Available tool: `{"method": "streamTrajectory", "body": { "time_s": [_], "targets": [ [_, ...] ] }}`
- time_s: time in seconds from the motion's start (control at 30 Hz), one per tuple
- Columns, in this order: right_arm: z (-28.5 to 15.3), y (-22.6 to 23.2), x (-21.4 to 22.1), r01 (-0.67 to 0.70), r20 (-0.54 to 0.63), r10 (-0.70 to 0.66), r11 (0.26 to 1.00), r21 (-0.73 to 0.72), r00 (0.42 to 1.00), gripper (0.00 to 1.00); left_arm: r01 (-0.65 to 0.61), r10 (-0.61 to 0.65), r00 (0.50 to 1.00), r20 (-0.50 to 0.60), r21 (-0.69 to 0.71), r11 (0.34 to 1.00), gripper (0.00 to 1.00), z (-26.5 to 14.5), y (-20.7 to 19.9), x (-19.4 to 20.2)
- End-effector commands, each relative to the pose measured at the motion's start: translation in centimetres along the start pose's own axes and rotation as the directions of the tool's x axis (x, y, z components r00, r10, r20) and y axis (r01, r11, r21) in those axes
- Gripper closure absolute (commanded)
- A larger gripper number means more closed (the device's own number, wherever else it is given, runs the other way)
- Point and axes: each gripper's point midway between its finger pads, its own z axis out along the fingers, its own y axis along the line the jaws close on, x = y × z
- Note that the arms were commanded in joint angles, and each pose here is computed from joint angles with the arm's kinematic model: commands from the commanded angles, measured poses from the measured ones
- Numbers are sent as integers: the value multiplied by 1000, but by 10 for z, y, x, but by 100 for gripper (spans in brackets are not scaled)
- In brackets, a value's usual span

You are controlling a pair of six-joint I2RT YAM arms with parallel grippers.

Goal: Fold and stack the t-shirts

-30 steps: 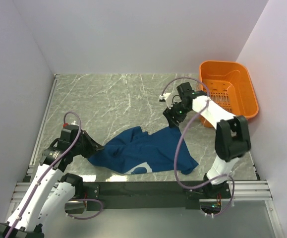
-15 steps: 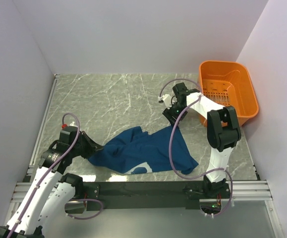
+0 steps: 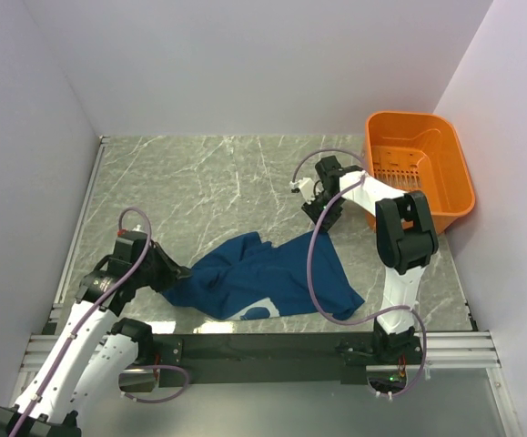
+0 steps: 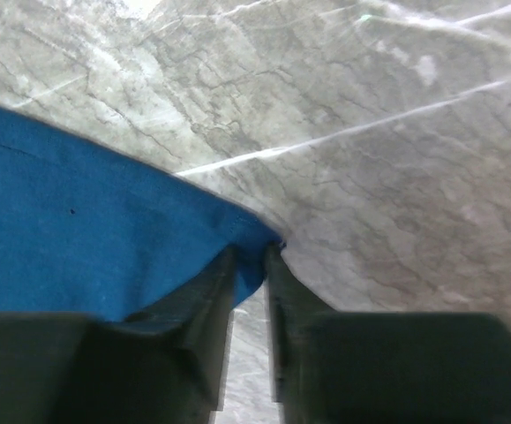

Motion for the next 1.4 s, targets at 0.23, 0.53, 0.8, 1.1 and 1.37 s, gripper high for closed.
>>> {"method": "streamTrajectory", "body": {
  "time_s": [0.23,0.53,0.8,1.1,1.37],
  "targets": [
    [-74,18,-34,83,215,-67,994,-65,974,100,-112,94,979,183,91,989,99,-29,-41,-42],
    [-313,78,-93,400,666,-428,893,207,611,100,-380,167,731,662,191,905,99,-154,-138,-133],
    [-522,114,-99,143,826,-508,861,488,244,100,-584,15,372,928,222,781,99,-324,-222,-176],
    [-649,165,-65,-63,801,-598,800,597,-16,100,-722,-132,225,965,256,642,99,-416,-259,-164],
    [-687,150,-65,-225,822,-558,820,526,-111,100,-698,-184,160,970,243,674,99,-427,-270,-186]
  ]
}}
